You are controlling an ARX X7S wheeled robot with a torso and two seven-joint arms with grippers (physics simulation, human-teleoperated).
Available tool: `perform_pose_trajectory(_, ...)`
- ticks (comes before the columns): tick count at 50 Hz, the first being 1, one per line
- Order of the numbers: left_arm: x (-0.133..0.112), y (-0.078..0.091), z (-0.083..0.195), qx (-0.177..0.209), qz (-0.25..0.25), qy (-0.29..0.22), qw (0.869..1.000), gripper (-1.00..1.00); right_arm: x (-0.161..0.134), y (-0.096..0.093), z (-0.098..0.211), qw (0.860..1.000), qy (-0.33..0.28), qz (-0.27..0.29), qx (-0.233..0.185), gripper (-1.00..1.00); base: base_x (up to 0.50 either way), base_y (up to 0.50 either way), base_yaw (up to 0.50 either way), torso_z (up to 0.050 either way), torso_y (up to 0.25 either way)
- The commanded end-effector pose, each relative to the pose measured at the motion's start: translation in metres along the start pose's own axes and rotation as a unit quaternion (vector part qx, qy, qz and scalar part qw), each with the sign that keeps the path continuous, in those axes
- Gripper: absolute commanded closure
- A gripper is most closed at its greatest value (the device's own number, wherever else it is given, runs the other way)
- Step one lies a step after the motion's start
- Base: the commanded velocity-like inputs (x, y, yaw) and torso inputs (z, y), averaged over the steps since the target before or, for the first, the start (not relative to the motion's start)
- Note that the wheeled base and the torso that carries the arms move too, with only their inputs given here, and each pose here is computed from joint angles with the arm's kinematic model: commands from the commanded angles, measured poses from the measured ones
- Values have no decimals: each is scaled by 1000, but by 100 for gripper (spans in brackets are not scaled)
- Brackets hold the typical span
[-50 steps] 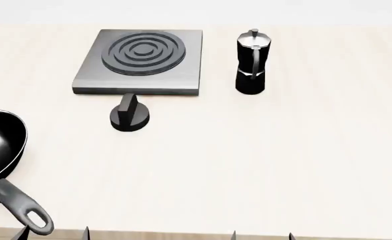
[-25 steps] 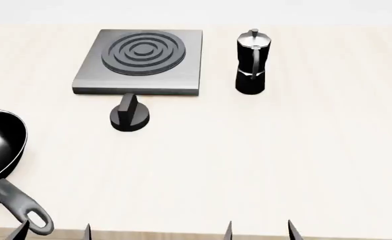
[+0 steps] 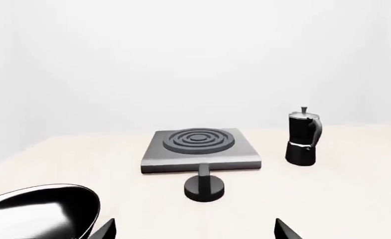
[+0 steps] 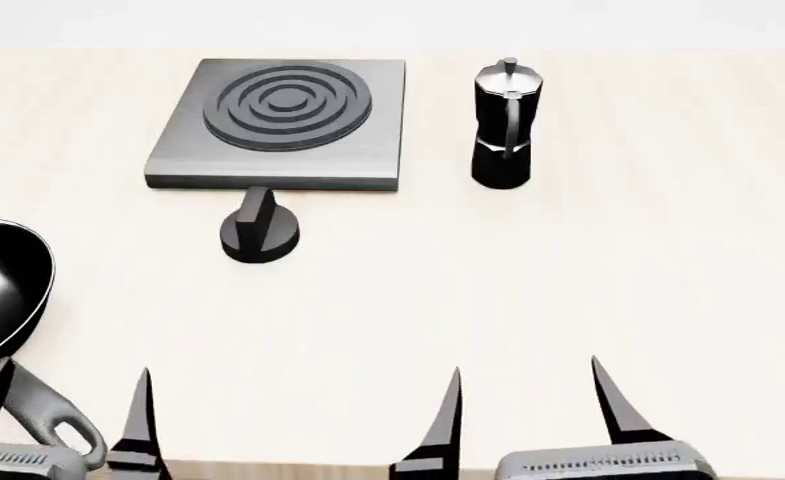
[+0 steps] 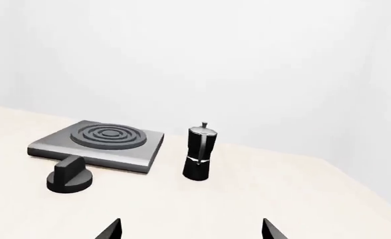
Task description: Turn on the stove.
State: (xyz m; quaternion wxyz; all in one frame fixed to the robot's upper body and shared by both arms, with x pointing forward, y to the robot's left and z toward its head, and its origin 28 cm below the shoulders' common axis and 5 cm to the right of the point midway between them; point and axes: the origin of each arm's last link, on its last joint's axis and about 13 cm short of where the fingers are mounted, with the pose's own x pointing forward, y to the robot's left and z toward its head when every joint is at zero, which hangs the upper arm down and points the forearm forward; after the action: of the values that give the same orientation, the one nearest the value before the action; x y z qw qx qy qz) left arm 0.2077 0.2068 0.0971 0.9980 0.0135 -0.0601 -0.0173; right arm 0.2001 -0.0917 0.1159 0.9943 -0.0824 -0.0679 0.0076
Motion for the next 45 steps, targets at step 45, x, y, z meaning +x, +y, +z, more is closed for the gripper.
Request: perform_pose_trajectory(45,14,1,61,-10,-11,-75,997,-100,3,-10,48,998,-60,-3,-31,-100,0,28,0,0,0)
